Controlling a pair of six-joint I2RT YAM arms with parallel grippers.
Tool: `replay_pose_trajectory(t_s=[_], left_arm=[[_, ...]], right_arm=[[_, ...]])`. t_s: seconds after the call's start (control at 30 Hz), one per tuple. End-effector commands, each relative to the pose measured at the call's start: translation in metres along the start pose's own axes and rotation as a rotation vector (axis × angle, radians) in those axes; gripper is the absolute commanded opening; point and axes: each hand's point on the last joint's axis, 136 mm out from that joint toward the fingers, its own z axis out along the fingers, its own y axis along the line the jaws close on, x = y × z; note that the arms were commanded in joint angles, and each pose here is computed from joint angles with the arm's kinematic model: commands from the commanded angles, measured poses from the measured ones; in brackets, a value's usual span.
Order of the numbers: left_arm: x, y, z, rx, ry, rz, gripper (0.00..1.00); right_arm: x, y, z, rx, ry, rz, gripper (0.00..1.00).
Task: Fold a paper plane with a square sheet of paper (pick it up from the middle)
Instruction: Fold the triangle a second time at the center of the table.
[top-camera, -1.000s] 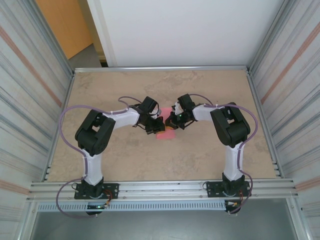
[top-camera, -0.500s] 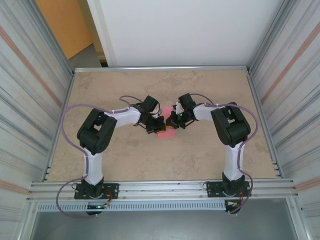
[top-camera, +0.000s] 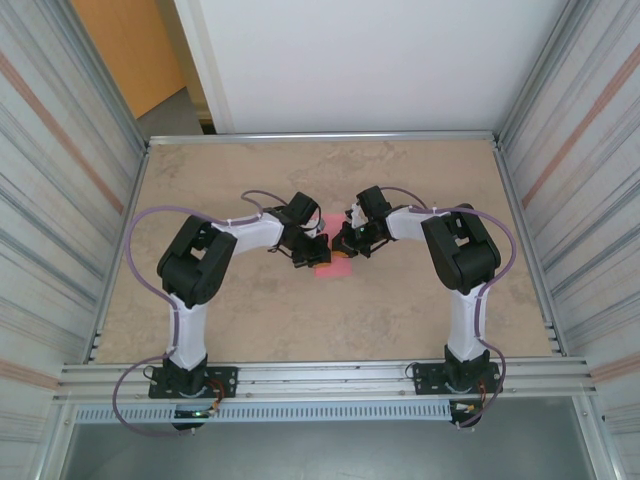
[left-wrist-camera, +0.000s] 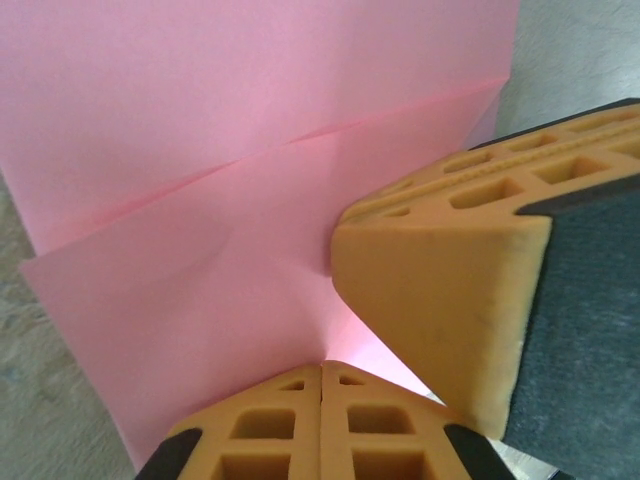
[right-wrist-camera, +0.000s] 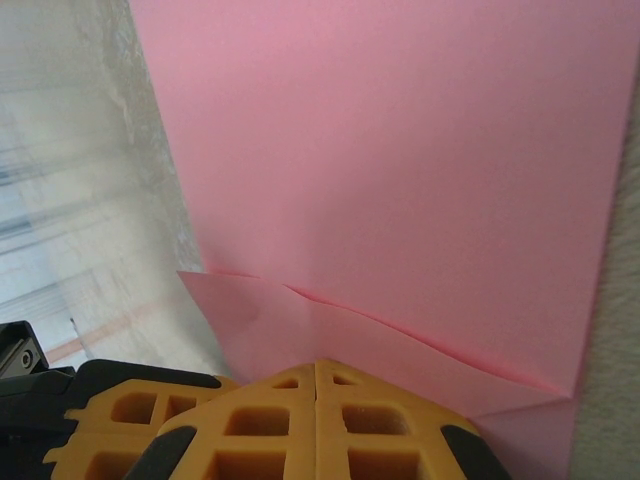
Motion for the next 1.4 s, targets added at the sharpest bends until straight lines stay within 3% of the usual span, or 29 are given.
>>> replay_pose_trajectory(t_s=[0.0,0.43,0.6,0.77,1.07,1.37], left_arm=[[-0.001,0.010,-0.001,-0.062,0.005,0.020,0.00],[0.000,0.013,-0.010,-0.105,-0.001,0.053,0.00],[0.000,0.005,-0.030,-0.099,-0.045,0.067,0.01],[0.010,0.012,-0.044,-0.129,-0.087,0.057,0.09],[0.025,0.019,-0.033,-0.122,-0.054,0.047,0.32],[0.025,0.023,-0.023,-0.136,-0.018,0.060,0.30]], right_arm=[[0.035,-0.078,0.019,0.246,0.092,0.176,0.00],[0.034,-0.077,0.019,0.246,0.092,0.177,0.00],[0.033,-0.075,0.018,0.241,0.089,0.171,0.00],[0.033,-0.075,0.019,0.243,0.089,0.169,0.02],[0.033,-0.074,0.020,0.245,0.092,0.165,0.04],[0.032,-0.071,0.020,0.245,0.090,0.160,0.04]])
